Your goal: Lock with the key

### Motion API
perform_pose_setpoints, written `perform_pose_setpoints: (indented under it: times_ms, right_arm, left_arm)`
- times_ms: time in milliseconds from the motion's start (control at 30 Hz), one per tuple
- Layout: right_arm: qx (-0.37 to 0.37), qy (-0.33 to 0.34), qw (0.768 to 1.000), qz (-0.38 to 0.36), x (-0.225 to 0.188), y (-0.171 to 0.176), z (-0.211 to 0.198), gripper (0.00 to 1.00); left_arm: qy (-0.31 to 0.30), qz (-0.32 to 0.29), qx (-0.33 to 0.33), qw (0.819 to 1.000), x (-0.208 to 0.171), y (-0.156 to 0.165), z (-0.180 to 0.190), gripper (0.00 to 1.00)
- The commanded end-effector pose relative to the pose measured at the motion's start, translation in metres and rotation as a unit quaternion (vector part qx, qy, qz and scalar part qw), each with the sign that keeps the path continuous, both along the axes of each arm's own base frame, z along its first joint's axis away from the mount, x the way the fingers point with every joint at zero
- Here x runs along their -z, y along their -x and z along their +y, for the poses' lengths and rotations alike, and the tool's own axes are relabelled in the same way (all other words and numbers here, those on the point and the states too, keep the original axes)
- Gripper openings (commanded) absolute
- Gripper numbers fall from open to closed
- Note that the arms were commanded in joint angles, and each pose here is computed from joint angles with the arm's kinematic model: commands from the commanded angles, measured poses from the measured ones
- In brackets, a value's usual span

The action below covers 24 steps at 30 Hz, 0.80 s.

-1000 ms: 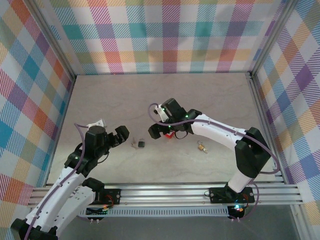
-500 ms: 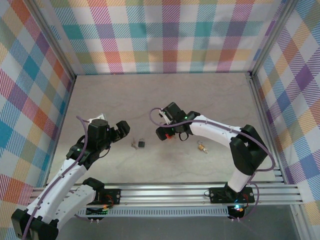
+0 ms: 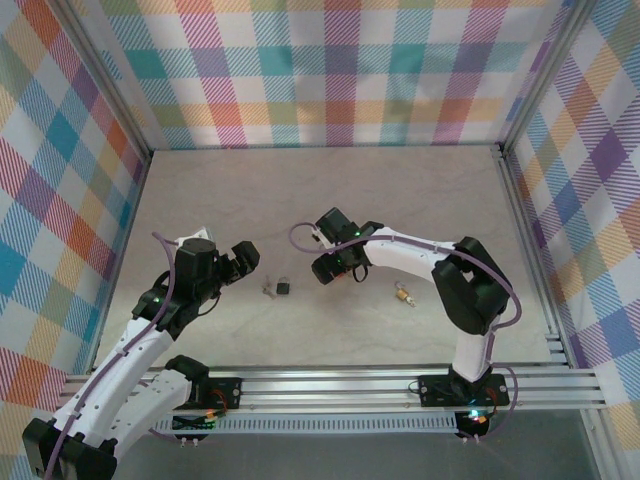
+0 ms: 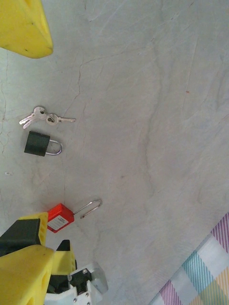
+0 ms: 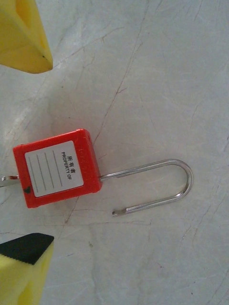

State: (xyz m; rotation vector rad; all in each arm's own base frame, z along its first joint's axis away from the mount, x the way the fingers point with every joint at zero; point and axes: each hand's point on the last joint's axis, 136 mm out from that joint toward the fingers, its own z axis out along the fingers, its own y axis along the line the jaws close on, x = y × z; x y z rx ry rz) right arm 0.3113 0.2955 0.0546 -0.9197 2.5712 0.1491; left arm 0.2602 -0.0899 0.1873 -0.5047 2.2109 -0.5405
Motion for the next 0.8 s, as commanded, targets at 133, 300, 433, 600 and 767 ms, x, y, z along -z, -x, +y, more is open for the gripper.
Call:
perform_pose_setpoints:
  times_ms: [133,300,433,600,767]
  right_arm:
    - [0.0,0.024,1.0,0.011,0.008,-0.006,-0.006,0.82]
    - [0.004,0.024,1.0,0.017,0.011,-0.008,-0.008,0.79]
    - [0.003,0.029,0.999,0.026,0.017,-0.008,-0.008,0.75]
    - [0.005,0.031,0.999,0.035,0.022,-0.008,-0.009,0.7]
    - [0.007,0.031,0.999,0.041,0.025,-0.009,-0.01,0.66]
  left_arm:
    - [0.007,-0.003,-0.005,1.0,-0.002,0.0,0.001,1.0]
    - [0.008,-0.001,-0.003,1.0,-0.001,0.0,0.0,1.0]
    - [0.008,0.001,-0.001,1.0,0.0,0.0,0.0,1.0]
    - [0.009,0.002,-0.001,1.0,0.0,0.0,-0.001,1.0]
    - [0.008,0.003,0.0,1.0,-0.001,0.001,0.0,1.0]
